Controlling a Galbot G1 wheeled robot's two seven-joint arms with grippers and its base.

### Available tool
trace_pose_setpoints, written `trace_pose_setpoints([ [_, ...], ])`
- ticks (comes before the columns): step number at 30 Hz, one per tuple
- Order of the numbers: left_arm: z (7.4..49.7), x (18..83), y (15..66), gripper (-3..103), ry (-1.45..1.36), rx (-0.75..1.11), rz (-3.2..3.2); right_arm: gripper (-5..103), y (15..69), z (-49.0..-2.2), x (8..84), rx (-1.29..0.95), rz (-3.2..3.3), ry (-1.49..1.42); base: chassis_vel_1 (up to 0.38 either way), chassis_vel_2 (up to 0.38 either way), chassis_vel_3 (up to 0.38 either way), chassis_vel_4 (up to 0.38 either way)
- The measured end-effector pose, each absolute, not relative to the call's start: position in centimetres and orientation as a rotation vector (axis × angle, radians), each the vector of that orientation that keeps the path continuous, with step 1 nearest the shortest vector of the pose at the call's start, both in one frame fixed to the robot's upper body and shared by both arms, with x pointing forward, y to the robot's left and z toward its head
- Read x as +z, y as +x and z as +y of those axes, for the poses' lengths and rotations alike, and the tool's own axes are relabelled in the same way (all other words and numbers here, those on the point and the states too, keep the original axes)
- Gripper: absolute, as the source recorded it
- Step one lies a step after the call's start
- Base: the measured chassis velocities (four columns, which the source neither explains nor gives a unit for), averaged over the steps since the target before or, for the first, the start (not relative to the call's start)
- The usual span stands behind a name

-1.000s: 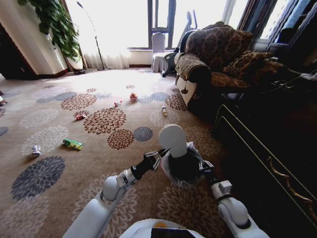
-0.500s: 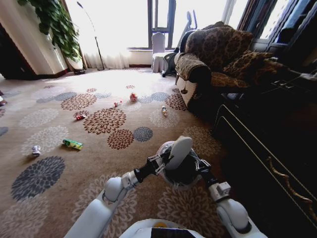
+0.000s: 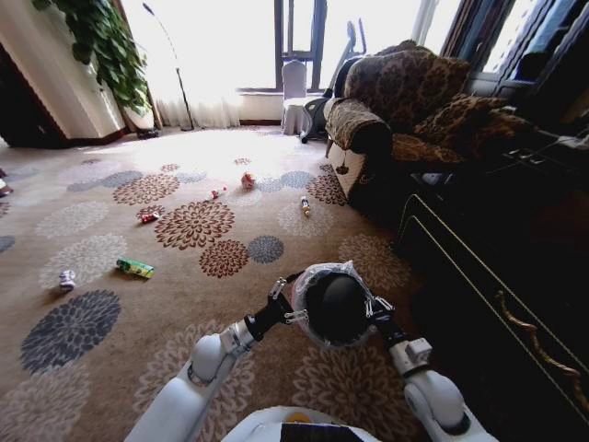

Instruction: Pick up the trash from the ground and place it into the trash bin.

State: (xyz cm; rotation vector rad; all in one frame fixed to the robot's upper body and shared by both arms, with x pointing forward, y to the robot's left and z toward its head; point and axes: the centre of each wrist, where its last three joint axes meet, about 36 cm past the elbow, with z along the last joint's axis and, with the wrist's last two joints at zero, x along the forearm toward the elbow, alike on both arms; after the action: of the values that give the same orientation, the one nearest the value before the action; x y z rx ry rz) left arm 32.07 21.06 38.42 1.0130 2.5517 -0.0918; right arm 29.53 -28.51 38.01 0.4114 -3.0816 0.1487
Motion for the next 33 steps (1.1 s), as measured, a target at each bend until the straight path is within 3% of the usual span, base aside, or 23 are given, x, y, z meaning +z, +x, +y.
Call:
trace_pose_setpoints([
  [2, 21.0, 38.4, 30.9, 96, 0.87, -0.208, 2.615, 0, 29.7, -28.9, 38.0, 0.152, -3.086, 0.395, 0.0, 0.0, 0.0, 0.0],
  [4, 21.3, 38.6, 29.7, 100, 0.496, -0.368, 2.765, 0, 29.7, -29.2, 38.1, 0.145, -3.097, 0.379, 0.0, 0.0, 0.0, 0.0],
  [6, 21.5, 38.6, 29.6, 100, 0.361, -0.409, 2.813, 0, 29.7, -29.3, 38.2, 0.143, -3.101, 0.376, 0.0, 0.0, 0.0, 0.0],
  [11, 24.4, 38.2, 30.5, 100, -0.433, -0.603, 3.019, 0, 29.6, -29.3, 38.3, 0.138, -3.112, 0.376, 0.024, 0.021, -0.032, -0.018],
  [14, 26.1, 37.9, 31.1, 100, -0.606, -0.686, 3.04, 0, 29.6, -29.2, 38.3, 0.136, -3.115, 0.377, 0.057, 0.053, -0.065, -0.057],
  [17, 28.9, 37.2, 31.7, 103, -0.745, -0.736, 3.042, 0, 29.3, -29.2, 38.3, 0.131, -3.119, 0.377, 0.113, 0.09, -0.104, -0.132],
  [19, 30.2, 36.7, 32.0, 100, -0.793, -0.735, 3.045, 0, 29.2, -29.3, 38.4, 0.133, -3.124, 0.37, 0.181, 0.17, -0.19, -0.202],
  [22, 30.9, 36.4, 32.3, 96, -0.816, -0.731, 3.061, 0, 29.0, -29.4, 38.5, 0.131, -3.13, 0.363, 0.233, 0.211, -0.243, -0.223],
  [33, 31.4, 35.0, 33.1, 100, -0.795, -0.723, 3.126, 0, 28.3, -29.1, 38.3, 0.073, -3.153, 0.339, 0.277, 0.272, -0.266, -0.27],
])
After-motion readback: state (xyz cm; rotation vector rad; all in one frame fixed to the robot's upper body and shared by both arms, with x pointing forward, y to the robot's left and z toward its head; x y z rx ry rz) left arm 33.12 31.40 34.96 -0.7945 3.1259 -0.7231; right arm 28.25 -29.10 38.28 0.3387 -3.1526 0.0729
